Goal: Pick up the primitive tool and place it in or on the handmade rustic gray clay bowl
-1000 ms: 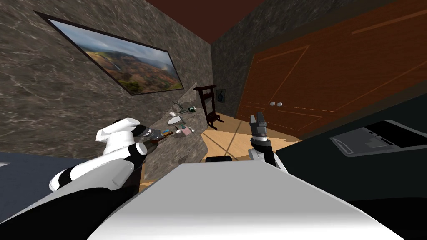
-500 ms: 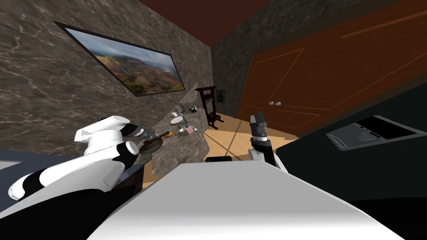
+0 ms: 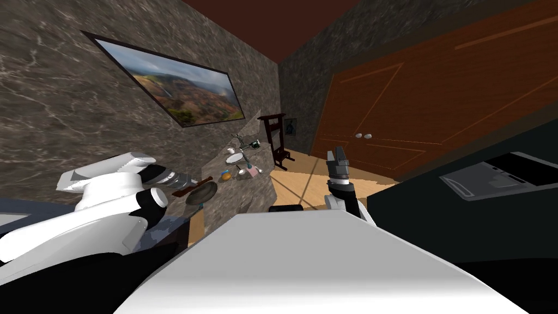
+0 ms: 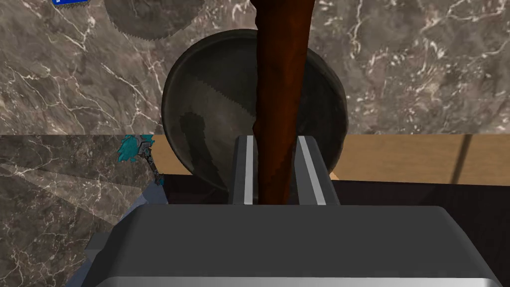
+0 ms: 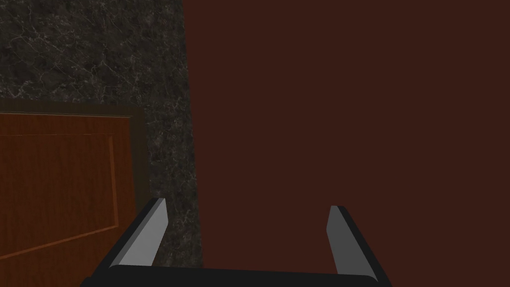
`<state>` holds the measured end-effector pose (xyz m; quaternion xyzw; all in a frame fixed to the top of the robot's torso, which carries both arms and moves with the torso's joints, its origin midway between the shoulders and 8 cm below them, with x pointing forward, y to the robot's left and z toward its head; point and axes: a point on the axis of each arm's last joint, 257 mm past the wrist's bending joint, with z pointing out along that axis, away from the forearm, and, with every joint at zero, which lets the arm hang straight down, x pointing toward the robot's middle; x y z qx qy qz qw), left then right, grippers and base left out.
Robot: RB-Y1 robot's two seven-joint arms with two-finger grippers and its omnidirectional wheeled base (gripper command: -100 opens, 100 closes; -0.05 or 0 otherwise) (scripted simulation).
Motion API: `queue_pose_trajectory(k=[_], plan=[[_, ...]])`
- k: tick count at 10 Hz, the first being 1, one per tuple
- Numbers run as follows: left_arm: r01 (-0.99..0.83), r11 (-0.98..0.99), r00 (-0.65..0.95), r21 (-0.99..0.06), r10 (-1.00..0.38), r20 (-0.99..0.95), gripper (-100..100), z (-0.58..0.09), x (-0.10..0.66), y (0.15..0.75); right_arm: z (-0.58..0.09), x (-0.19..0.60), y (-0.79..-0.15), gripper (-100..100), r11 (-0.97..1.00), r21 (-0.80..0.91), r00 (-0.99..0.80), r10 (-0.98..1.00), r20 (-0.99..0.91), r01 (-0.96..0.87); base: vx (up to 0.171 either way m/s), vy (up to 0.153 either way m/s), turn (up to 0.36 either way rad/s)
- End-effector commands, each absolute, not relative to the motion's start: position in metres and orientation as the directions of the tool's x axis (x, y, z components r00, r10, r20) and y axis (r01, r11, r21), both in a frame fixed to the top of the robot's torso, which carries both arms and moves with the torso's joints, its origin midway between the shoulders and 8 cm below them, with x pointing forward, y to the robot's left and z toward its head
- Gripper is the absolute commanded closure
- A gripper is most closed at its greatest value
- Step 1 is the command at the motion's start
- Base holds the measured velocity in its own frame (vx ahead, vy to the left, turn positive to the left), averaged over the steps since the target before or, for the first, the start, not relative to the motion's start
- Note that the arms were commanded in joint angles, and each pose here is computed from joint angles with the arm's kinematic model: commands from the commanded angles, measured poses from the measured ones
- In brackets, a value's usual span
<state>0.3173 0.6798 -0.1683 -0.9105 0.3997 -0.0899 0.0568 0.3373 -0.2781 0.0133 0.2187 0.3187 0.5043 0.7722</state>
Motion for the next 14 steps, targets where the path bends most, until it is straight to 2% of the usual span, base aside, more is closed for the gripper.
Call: queue_pose_trajectory(k=[1, 2, 3, 7, 8, 9, 14], plan=[[-0.706, -0.692, 0.688, -0.151, -0.721, 0.083, 100, -0.163, 0.298, 0.688, 0.013, 0.337, -0.278, 0, 0.396, 0.659, 0.288, 0.918, -0.272, -0.639, 0.08, 0.121, 0.019], [-0.712, -0.683, 0.677, -0.164, -0.73, 0.096, 100, -0.166, 0.306, 0.684, 0.013, 0.337, -0.278, 0, 0.396, 0.659, 0.288, 0.918, -0.272, -0.639, 0.024, 0.049, 0.005], [-0.71, -0.685, 0.68, -0.161, -0.727, 0.093, -100, -0.165, 0.304, 0.685, 0.013, 0.337, -0.278, 0, 0.395, 0.659, 0.288, 0.918, -0.271, -0.64, 0.0, 0.0, 0.0], [-0.711, -0.685, 0.68, -0.162, -0.727, 0.093, -100, -0.165, 0.304, 0.685, 0.013, 0.337, -0.278, 0, 0.395, 0.659, 0.288, 0.918, -0.271, -0.64, 0.0, 0.0, 0.0], [-0.711, -0.685, 0.68, -0.162, -0.727, 0.093, 0, -0.165, 0.304, 0.685, 0.013, 0.337, -0.278, 0, 0.395, 0.659, 0.288, 0.918, -0.271, -0.64, 0.0, 0.0, 0.0], [-0.709, -0.686, 0.681, -0.165, -0.727, 0.093, -100, -0.146, 0.298, 0.687, 0.013, 0.337, -0.278, 0, 0.395, 0.659, 0.288, 0.918, -0.271, -0.64, 0.01, -0.012, -0.014], [-0.706, -0.687, 0.682, -0.174, -0.725, 0.093, -100, -0.101, 0.283, 0.69, 0.013, 0.337, -0.278, 0, 0.395, 0.659, 0.288, 0.918, -0.271, -0.64, 0.018, -0.014, -0.004]])
